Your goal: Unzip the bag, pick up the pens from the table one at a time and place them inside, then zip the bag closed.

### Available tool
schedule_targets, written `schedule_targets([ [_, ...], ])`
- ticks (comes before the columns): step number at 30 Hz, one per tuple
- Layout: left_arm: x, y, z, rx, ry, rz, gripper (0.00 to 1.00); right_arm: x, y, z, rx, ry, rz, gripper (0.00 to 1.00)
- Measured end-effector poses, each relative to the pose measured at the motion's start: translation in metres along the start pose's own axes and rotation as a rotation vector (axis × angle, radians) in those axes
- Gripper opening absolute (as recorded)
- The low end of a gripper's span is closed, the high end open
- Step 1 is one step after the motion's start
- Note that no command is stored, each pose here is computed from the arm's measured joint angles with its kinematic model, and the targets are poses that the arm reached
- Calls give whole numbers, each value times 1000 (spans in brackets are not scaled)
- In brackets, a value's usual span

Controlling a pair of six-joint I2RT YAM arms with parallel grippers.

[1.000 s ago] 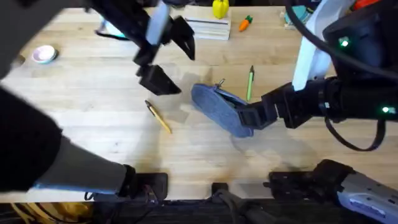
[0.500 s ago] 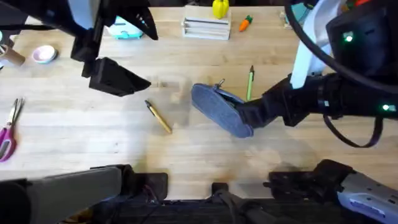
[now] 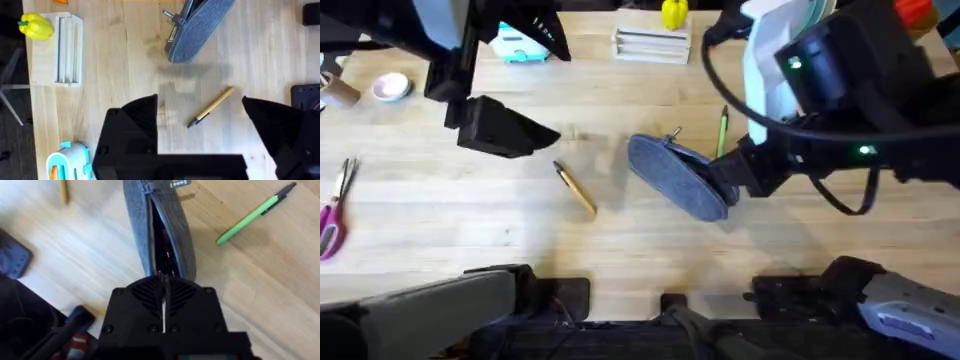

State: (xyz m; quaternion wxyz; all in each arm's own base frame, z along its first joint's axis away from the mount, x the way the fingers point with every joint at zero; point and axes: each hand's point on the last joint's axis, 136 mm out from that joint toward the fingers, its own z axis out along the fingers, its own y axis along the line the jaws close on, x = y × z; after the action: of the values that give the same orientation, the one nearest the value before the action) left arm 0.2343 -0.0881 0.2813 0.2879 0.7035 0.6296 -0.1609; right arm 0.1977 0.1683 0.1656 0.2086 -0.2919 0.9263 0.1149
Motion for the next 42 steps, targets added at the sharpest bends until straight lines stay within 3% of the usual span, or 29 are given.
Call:
schedule_targets([
  [7, 0, 0, 0, 0, 0, 0, 993, 0, -5, 25, 23, 70, -41, 35],
  [18, 0, 0, 0, 0, 0, 0, 993, -20, -6, 60, 22, 67, -49, 34],
  [27, 0, 0, 0, 0, 0, 0, 993, -21, -7, 101, 16, 123, -57, 34],
  [34, 0, 0, 0, 0, 0, 0, 993, -22, -8, 109, 17, 130, -60, 34],
  [36, 0, 0, 0, 0, 0, 0, 993, -22, -8, 109, 16, 129, -60, 137],
  [39, 0, 0, 0, 0, 0, 0, 993, -23, -4, 109, 1, 126, -65, 554],
  [40, 0, 0, 0, 0, 0, 0, 993, -23, -1, 109, -7, 126, -74, 954],
  [42, 0, 0, 0, 0, 0, 0, 993, -23, -1, 110, -7, 127, -76, 993],
])
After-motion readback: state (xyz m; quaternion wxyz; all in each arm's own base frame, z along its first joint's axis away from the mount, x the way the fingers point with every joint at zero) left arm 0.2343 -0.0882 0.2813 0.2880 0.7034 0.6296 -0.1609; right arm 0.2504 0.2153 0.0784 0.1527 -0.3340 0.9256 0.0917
